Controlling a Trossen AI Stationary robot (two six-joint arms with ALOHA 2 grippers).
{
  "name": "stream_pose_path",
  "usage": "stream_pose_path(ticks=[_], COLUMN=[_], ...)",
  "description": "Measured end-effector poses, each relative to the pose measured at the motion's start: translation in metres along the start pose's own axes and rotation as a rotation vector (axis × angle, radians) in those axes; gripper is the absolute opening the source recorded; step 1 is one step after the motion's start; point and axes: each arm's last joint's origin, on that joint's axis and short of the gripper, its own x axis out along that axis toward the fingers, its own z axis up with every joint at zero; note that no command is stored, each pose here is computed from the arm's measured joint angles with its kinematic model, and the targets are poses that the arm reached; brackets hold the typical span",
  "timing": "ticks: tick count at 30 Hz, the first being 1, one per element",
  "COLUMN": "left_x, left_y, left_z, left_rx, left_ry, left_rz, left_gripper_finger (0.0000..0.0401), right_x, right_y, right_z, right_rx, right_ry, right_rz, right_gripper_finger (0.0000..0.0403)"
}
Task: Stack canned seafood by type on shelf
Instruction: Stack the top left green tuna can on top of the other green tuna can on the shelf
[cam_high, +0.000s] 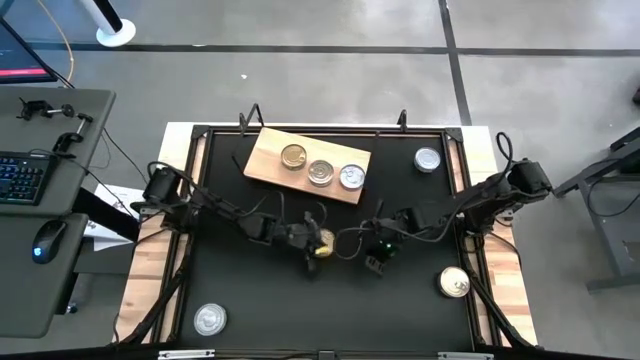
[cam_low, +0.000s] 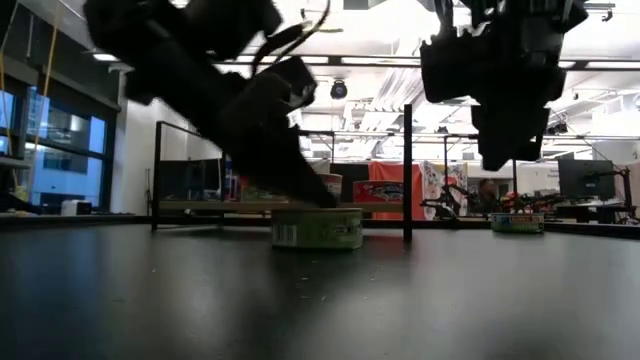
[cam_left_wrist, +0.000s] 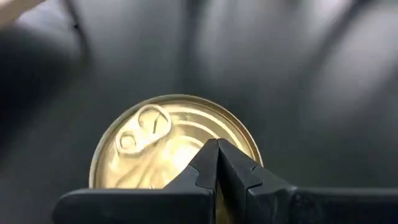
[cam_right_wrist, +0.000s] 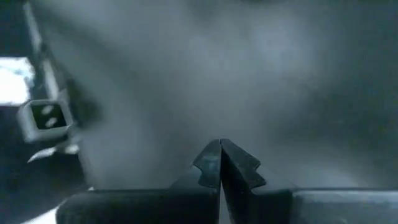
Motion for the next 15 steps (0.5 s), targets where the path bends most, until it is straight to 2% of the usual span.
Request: stream_pose_path(ticks=[4, 9, 12, 15], left_x=[-0.006, -0.038, -0.049, -0.051], left_y=[0.000, 0.002, 0.008, 0.017], left_z=[0.020, 0.033, 0.017, -0.007], left_rx=[0.223, 0.326, 0.356, 0.317], left_ry=[0.012, 0.064, 0.089, 0.092], left_rz=[-0.031, 0.026, 0.035, 0.035], left_gripper_finger=[0.0000, 0.0000, 0.0000, 0.0000], right_x=[0.002, 0.004, 0.012, 0.028], right_y=[0.001, 0.003, 0.000, -0.005], right_z=[0.001, 0.008, 0.013, 0.020], right_rx=[0.005, -0.014, -0.047, -0.055], right_ry=[-0.075, -0.171, -0.217, -0.229], right_rz=[-0.047, -0.071, -0.102, -0.106], right_gripper_finger=[0.0000, 0.0000, 0.0000, 0.0000])
